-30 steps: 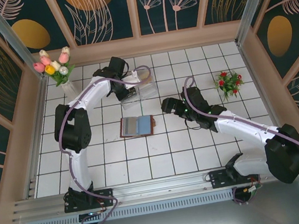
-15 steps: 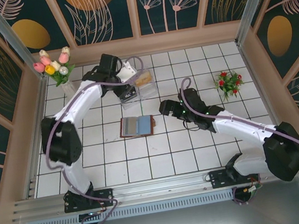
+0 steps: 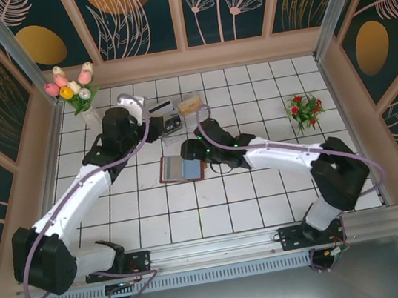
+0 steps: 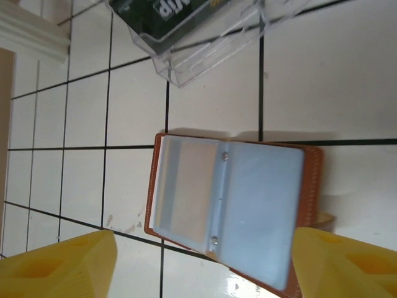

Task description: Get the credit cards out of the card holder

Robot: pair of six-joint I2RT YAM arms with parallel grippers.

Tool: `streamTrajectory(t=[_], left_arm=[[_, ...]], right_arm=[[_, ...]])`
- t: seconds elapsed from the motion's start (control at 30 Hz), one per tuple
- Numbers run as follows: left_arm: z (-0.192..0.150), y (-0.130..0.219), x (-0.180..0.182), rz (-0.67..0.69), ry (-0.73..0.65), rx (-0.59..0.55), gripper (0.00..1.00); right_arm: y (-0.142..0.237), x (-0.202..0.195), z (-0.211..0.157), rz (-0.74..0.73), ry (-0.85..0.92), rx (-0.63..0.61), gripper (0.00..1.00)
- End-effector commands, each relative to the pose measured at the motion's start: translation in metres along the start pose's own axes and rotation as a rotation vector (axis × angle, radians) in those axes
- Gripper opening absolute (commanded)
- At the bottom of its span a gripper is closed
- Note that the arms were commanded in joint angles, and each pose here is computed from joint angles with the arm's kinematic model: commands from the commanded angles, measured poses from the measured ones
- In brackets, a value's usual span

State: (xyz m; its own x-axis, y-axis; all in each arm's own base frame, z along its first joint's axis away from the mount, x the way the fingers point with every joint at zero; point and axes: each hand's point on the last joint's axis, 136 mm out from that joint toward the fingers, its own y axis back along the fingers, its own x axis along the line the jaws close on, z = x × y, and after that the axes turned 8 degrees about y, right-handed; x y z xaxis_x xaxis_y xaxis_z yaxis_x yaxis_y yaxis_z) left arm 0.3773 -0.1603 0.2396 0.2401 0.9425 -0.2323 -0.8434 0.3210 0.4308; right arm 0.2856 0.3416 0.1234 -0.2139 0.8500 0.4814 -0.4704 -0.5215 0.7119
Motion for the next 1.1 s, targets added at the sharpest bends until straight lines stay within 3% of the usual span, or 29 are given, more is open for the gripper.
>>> streamTrajectory(t=[0.0, 0.17, 0.23, 0.43, 0.63, 0.9, 0.97, 1.07], left_arm=[[0.010, 0.016, 0.035, 0.162, 0.207, -0.131, 0.75], [-0.011, 0.036, 0.067, 0.292, 0.330, -0.177, 0.85], [-0.020, 0.041, 0.075, 0.322, 0.380, -0.183, 0.98], [-0.055, 0.029, 0.071, 0.268, 0.485, -0.072, 0.99], [-0.091, 0.011, 0.064, 0.227, 0.519, 0.052, 0.98], [-0.126, -0.009, 0.034, 0.071, 0.521, 0.237, 0.98], [-0.135, -0.012, 0.027, 0.040, 0.515, 0.287, 0.95], [-0.151, -0.018, 0.015, -0.007, 0.513, 0.388, 0.88]], right_arm=[[-0.011, 0.005, -0.006, -0.060, -0.004, 0.039, 0.72], [-0.033, 0.009, -0.017, -0.146, 0.015, 0.092, 0.66], [-0.041, 0.006, -0.022, -0.186, 0.014, 0.116, 0.63], [-0.062, -0.004, -0.030, -0.276, 0.019, 0.176, 0.60], [-0.068, -0.020, -0.037, -0.342, 0.005, 0.207, 0.60], [-0.069, -0.039, -0.039, -0.381, -0.019, 0.212, 0.59], [-0.069, -0.043, -0.041, -0.387, -0.025, 0.215, 0.58], [-0.071, -0.047, -0.044, -0.378, -0.029, 0.224, 0.49]])
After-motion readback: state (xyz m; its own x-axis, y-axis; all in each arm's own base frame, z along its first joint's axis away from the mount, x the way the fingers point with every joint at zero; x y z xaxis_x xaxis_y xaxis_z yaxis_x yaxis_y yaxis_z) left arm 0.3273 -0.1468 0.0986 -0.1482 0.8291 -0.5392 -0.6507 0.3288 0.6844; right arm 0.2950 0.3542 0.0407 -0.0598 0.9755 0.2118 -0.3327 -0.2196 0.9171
